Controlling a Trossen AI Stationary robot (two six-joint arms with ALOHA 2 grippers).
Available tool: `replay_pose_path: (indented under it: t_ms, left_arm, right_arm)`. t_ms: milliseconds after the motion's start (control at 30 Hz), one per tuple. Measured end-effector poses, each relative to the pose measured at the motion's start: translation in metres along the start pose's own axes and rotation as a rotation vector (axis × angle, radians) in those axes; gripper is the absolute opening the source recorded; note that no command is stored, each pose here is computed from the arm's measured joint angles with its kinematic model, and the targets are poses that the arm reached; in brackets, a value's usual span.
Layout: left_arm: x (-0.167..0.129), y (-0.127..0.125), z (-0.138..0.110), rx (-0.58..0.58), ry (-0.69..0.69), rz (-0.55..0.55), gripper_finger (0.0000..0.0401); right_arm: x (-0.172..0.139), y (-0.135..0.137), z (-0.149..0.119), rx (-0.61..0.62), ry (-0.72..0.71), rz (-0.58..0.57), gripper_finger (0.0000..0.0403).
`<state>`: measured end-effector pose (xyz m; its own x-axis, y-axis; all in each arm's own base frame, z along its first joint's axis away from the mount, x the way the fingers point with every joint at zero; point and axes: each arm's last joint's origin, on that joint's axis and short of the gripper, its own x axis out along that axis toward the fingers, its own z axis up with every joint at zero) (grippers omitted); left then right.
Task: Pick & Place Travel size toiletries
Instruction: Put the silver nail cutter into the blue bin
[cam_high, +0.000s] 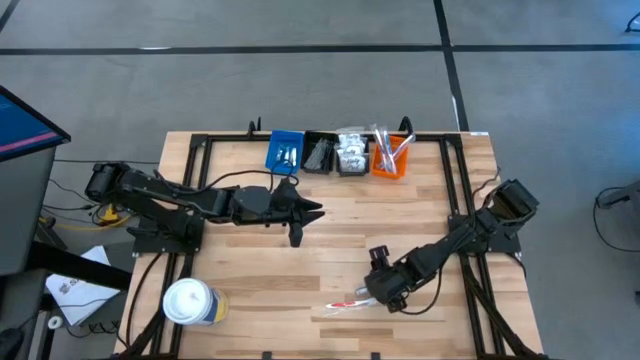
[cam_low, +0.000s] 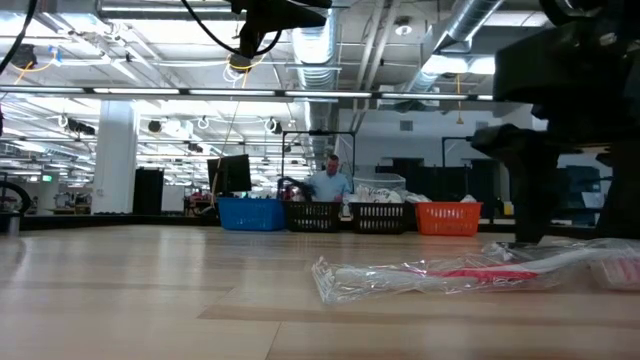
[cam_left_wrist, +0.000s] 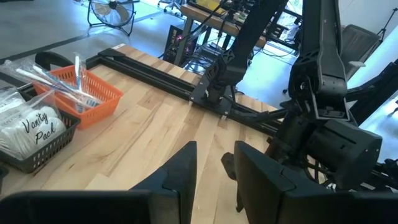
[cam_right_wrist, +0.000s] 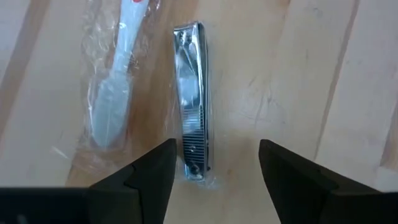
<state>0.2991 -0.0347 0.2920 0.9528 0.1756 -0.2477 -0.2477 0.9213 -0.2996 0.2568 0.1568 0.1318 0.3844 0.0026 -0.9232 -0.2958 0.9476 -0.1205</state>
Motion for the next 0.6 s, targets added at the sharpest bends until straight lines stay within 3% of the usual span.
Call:
replay_pose_path:
  t_ms: [333, 600]
  left_arm:
    - [0.0, 0.0, 0.001, -0.001, -0.005, -0.002, 0.0102]
    - [0.0, 0.0, 0.0, -0.001, -0.005, -0.002, 0.0102]
  right_arm:
    - [0.003, -0.013, 0.004, 0.087, -0.047, -0.069, 0.017]
    - [0.004, -0.015, 0.005, 0.103, -0.052, -0.064, 0.0044]
